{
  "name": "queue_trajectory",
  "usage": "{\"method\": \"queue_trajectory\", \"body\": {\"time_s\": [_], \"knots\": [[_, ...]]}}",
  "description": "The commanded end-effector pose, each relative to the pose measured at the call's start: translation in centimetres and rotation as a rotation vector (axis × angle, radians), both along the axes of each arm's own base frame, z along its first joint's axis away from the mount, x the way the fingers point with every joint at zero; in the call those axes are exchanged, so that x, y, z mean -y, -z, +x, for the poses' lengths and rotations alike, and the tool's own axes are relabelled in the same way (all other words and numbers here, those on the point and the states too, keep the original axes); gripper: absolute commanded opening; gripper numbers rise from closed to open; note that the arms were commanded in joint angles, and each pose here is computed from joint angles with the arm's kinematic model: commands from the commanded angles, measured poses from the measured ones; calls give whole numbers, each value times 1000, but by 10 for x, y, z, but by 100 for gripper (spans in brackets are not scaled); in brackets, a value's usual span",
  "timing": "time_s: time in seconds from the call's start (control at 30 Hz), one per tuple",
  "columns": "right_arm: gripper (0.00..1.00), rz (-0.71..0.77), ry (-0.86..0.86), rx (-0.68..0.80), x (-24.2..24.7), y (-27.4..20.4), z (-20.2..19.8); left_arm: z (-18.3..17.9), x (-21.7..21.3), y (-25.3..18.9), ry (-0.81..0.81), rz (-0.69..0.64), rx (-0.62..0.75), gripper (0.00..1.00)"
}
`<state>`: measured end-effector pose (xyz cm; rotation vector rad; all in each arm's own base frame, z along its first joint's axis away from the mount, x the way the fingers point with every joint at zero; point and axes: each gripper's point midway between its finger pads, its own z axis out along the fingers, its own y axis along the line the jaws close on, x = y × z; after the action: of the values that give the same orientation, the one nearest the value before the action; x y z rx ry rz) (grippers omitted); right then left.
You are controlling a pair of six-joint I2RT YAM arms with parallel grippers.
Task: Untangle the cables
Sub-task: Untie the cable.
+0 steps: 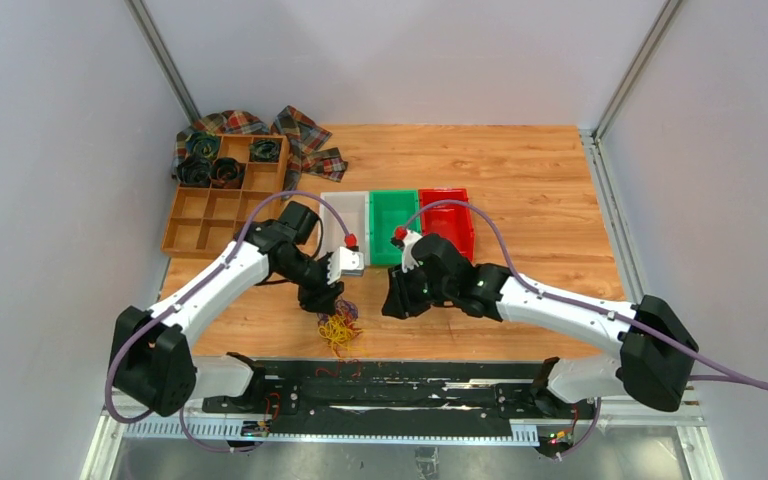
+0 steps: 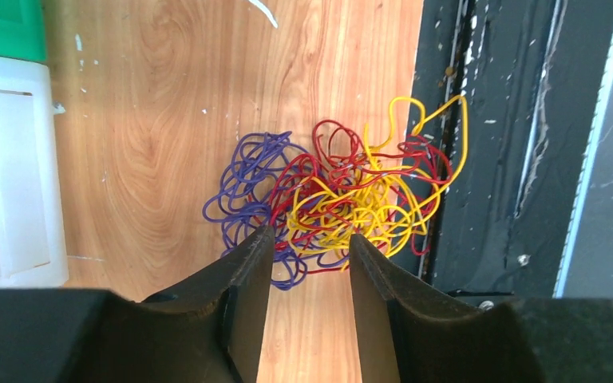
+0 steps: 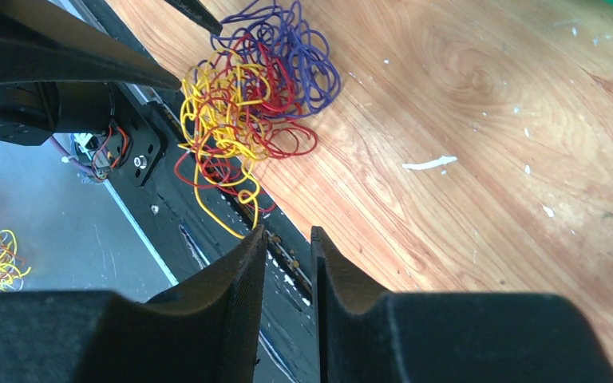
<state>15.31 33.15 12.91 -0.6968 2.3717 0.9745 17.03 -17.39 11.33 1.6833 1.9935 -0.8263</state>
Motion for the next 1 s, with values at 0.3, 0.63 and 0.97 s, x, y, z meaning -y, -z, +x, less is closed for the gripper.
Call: {"method": "queue_trajectory", "body": {"time_s": [0.3,0.63,0.97], "knots": [[19,27,76,-7,19,-7,8,1,6,21,183,59,45,31],[6,54,84,-3,17,-9,9,-11,9,11,152,25,34,4],[13,170,82,1,-4,-32,22,8,17,-74,-91,-76,158,1]]}}
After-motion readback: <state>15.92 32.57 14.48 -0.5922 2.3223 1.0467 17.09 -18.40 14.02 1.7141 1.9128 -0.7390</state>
